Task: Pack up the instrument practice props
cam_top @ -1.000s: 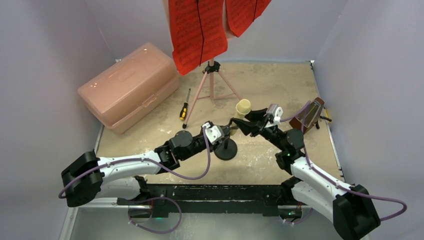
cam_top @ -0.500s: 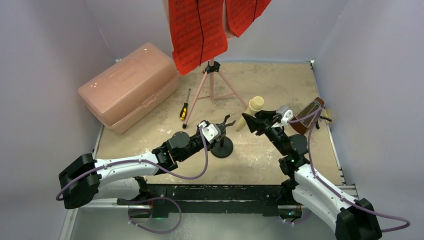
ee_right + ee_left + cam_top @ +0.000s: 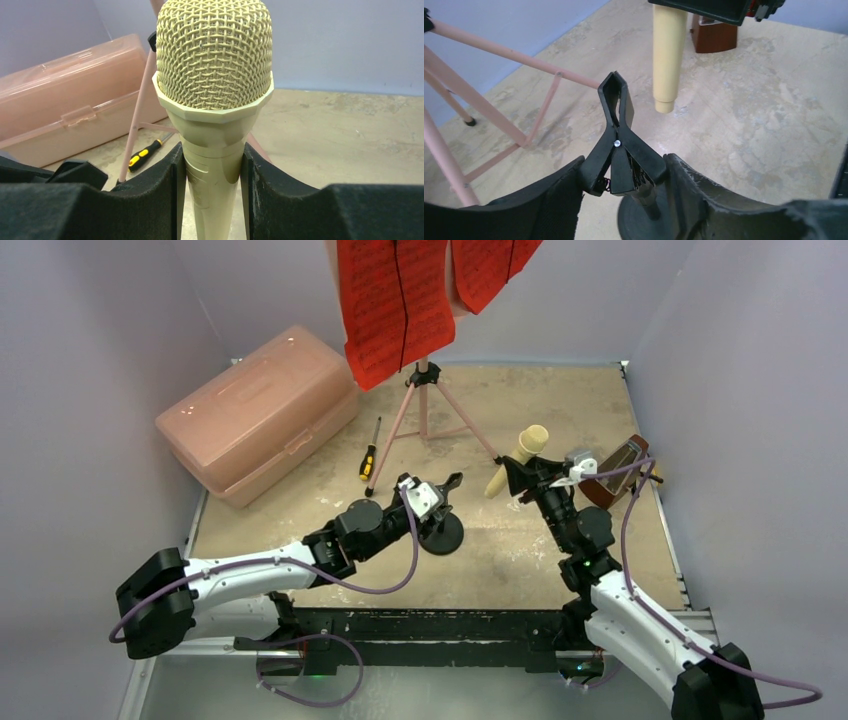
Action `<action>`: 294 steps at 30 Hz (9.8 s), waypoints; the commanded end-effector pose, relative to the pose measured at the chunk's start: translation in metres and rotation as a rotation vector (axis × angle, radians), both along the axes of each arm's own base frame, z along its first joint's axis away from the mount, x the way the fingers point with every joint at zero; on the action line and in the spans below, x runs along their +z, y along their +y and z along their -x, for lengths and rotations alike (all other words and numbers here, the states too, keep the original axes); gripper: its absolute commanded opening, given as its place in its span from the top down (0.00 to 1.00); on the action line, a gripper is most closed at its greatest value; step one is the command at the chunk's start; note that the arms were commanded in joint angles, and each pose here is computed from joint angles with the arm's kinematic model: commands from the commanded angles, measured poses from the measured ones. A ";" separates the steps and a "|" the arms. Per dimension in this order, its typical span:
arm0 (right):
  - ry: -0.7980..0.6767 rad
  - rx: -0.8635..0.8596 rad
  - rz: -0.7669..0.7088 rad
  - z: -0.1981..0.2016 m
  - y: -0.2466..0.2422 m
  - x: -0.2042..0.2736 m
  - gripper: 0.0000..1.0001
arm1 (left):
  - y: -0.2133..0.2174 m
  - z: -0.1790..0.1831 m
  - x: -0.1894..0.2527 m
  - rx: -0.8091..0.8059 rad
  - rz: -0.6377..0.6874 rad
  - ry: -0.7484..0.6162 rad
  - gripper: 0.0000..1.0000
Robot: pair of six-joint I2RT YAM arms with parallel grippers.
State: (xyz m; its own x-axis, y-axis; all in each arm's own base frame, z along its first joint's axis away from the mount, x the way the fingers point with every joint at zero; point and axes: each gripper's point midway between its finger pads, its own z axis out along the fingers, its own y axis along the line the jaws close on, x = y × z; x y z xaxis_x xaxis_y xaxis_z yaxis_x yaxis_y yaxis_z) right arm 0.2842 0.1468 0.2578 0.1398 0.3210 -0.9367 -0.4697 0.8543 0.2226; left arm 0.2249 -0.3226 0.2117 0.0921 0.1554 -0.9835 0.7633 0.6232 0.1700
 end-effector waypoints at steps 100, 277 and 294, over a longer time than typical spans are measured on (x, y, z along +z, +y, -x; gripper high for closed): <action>0.562 -0.462 0.505 -0.099 -0.081 -0.056 0.06 | 0.281 0.055 0.121 0.617 0.399 -0.019 0.01; 0.077 -0.672 -0.008 -0.133 -0.199 0.072 0.02 | 0.290 0.057 0.116 0.633 0.433 -0.036 0.01; -0.095 -0.189 -0.033 -0.077 -0.109 0.084 0.04 | 0.209 0.017 0.129 0.621 0.138 0.108 0.00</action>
